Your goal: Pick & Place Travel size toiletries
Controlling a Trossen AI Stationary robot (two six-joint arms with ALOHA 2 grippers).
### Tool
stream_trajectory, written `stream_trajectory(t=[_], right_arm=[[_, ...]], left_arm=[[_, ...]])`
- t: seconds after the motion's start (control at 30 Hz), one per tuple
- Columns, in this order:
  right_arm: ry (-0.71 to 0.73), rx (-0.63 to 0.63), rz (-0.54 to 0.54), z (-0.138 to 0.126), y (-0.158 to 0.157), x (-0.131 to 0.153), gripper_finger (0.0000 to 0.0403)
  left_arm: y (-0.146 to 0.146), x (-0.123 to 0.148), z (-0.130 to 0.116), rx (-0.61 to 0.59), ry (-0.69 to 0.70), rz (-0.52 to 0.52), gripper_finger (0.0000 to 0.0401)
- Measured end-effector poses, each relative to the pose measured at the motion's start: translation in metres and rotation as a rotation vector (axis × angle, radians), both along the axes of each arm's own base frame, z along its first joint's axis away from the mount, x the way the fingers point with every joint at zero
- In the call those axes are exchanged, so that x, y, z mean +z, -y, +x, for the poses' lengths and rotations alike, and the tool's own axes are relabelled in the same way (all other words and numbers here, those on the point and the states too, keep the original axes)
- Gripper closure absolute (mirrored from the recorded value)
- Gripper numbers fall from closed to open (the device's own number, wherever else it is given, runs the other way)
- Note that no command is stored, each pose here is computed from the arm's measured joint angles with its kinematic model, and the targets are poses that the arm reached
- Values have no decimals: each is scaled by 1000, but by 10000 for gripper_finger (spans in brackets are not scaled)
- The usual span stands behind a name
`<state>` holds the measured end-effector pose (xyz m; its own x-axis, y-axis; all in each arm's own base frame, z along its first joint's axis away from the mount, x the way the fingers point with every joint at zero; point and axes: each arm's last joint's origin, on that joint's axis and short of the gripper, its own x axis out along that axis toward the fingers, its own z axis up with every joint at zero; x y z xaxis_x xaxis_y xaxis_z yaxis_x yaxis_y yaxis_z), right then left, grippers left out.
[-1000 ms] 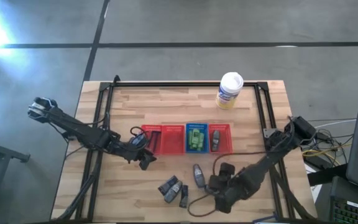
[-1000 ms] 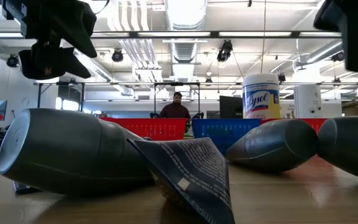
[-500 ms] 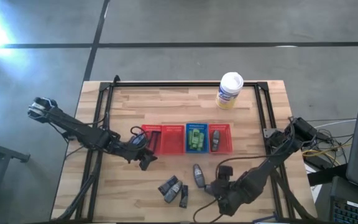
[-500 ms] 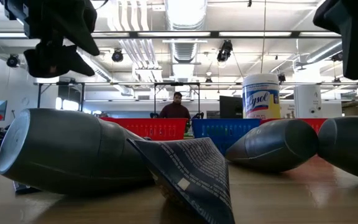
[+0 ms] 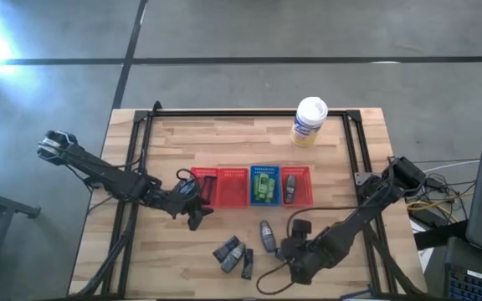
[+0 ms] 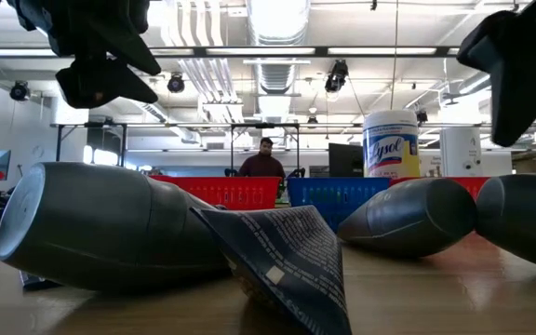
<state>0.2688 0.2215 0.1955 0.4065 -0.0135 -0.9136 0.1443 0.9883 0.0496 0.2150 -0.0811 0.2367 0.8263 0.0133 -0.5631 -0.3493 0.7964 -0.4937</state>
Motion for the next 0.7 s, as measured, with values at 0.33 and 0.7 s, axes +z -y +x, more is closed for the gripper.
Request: stream_trajectory(t=[0.33, 0.7], right_arm=[[-37, -1, 39, 10, -8, -21, 69], [-93, -32, -2, 18, -14, -53, 49]], left_arm=[[-1, -4, -1, 1, -11, 3, 220], [-1, -5, -1, 4, -8, 0, 220]])
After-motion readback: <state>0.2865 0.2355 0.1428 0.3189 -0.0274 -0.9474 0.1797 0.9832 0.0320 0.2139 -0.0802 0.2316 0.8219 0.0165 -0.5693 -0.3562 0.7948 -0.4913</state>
